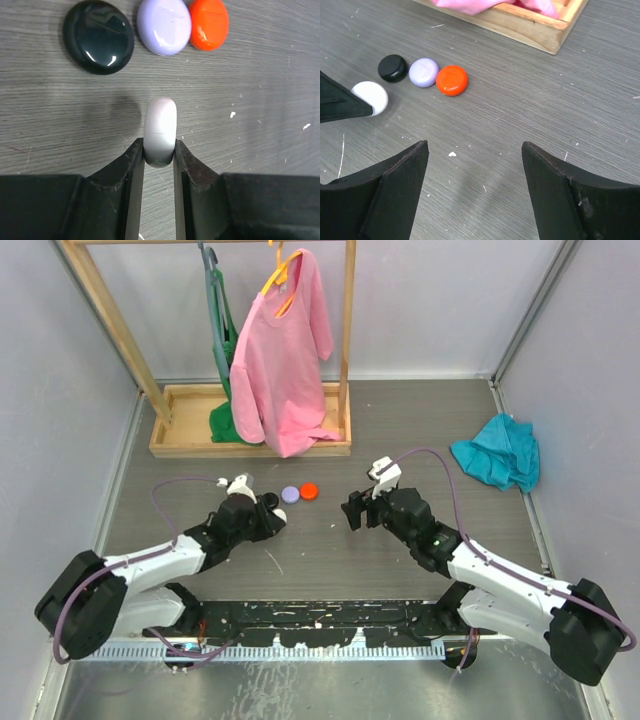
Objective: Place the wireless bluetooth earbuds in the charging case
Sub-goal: Place the charging case at the center of the board, then reset both arms
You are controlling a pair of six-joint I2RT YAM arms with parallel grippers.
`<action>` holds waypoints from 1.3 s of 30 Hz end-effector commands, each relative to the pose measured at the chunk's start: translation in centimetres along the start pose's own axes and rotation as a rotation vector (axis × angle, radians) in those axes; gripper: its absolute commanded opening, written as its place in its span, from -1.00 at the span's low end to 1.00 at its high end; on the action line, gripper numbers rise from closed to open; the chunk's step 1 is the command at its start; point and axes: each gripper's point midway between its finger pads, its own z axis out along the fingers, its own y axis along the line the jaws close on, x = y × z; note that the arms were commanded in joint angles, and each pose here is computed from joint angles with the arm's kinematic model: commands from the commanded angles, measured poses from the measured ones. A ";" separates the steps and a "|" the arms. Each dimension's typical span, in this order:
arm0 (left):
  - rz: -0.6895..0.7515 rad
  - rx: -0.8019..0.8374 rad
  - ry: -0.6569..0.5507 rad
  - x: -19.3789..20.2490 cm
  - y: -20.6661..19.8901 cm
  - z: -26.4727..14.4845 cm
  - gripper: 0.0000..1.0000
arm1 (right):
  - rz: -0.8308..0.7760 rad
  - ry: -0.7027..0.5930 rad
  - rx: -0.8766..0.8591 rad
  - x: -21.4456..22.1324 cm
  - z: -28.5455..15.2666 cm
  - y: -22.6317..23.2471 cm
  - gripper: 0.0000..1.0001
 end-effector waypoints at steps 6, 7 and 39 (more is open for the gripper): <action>-0.166 -0.077 -0.060 -2.7 -1.4 2.8 -0.33 | 0.061 -0.168 0.119 -3.2 -0.5 -2.0 0.62; -0.172 -0.084 -0.058 -2.7 -1.3 3.1 -0.29 | 0.060 -0.165 0.123 -3.2 -0.5 -2.1 0.61; 0.096 -0.246 -0.400 -11.5 2.3 -18.7 0.96 | 0.195 -0.264 0.446 -6.1 -8.5 -8.1 1.00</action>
